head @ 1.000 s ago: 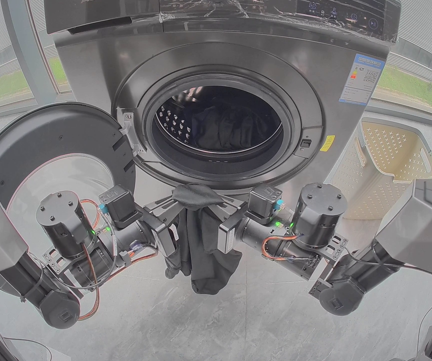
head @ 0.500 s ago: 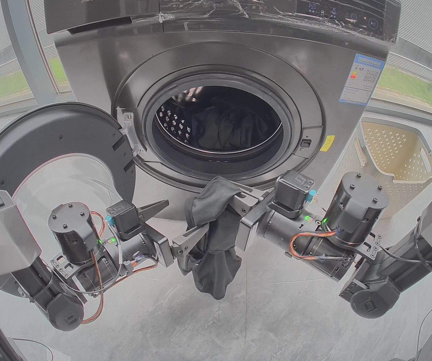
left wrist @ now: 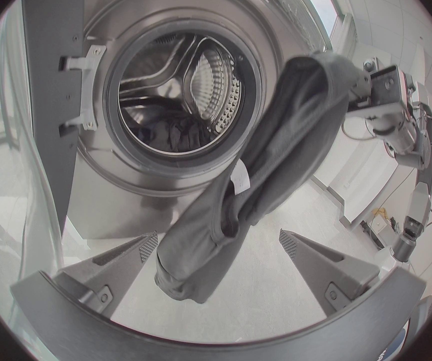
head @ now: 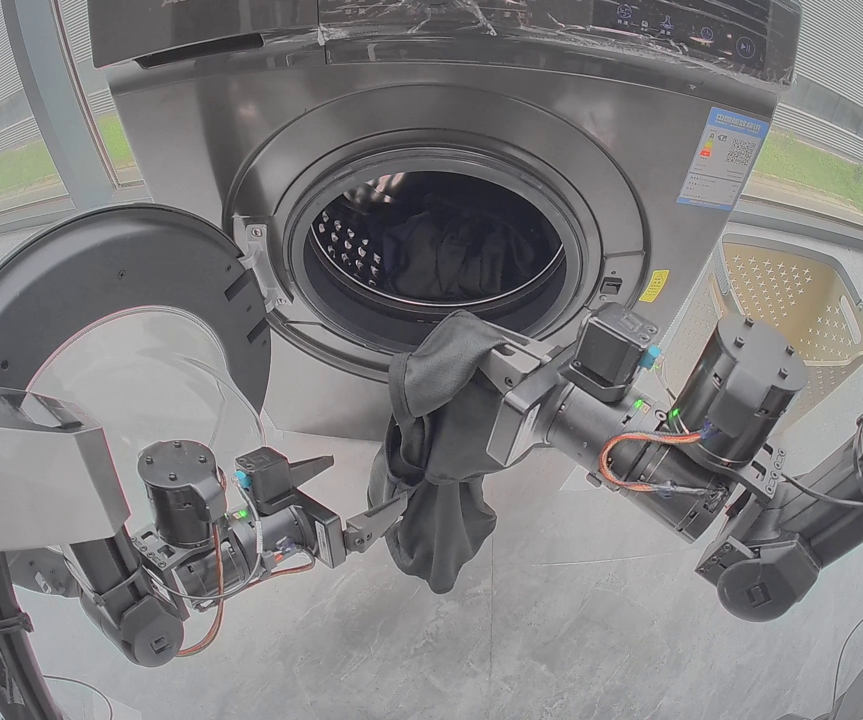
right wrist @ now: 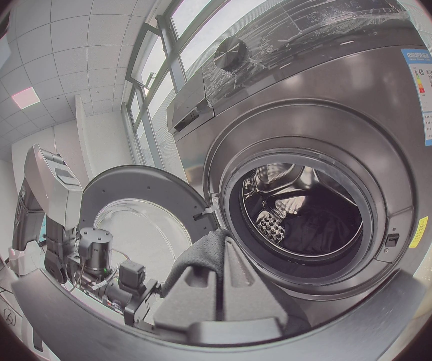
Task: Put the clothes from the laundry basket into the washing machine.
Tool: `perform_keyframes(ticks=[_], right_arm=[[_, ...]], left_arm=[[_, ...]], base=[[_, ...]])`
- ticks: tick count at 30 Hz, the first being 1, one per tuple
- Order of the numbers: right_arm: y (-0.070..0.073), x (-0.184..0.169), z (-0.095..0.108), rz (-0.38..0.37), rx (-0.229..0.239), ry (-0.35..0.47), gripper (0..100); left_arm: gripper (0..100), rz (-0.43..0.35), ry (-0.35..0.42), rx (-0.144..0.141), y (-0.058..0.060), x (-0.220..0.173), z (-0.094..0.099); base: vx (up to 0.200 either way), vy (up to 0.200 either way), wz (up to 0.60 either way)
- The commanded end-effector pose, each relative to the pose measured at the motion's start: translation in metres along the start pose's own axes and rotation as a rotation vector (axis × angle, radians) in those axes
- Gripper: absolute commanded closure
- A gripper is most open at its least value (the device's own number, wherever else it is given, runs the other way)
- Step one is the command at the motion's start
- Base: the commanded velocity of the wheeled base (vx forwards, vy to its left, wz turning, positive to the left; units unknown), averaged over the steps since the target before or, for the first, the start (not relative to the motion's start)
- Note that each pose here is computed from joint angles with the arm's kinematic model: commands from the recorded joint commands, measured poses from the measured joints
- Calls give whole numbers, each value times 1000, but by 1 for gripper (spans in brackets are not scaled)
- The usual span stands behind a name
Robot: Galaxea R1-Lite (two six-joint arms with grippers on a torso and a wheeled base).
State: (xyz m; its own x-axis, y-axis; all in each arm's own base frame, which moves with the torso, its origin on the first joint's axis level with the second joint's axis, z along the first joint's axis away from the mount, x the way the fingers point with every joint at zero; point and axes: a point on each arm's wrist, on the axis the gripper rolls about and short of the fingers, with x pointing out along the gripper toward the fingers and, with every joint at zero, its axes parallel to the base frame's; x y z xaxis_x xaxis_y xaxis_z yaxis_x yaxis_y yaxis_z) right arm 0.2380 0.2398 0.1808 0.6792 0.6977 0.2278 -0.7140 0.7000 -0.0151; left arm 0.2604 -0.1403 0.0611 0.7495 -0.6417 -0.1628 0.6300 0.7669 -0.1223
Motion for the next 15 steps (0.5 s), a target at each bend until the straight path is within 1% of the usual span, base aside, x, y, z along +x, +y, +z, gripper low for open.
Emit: perform_keyframes(ticks=[1, 2, 4, 5, 9, 12, 15], right_arm=[[0, 3, 2, 1, 1, -10, 100], [1, 3, 3, 0, 2, -10, 100], [1, 3, 3, 4, 2, -10, 100], [4, 2, 3, 9, 4, -8, 100], [5, 3, 4, 12, 6, -13, 100], [5, 3, 4, 12, 6, -13, 100], [6, 2, 5, 15, 7, -16, 100]], left_arm=[[0, -3, 59, -13, 2, 3, -16], [0, -14, 101, -20, 3, 3, -26], [0, -12, 103, -21, 3, 3, -27], [0, 0, 138, -31, 9, 6, -38], [0, 4, 132, -32, 13, 14, -41], [0, 12, 121, -31, 19, 26, -45], [0, 19, 100, -23, 26, 39, -47]], base=[[0, 0, 0], [0, 0, 0], [0, 0, 0], [0, 0, 0], [0, 0, 0], [0, 0, 0], [0, 0, 0]])
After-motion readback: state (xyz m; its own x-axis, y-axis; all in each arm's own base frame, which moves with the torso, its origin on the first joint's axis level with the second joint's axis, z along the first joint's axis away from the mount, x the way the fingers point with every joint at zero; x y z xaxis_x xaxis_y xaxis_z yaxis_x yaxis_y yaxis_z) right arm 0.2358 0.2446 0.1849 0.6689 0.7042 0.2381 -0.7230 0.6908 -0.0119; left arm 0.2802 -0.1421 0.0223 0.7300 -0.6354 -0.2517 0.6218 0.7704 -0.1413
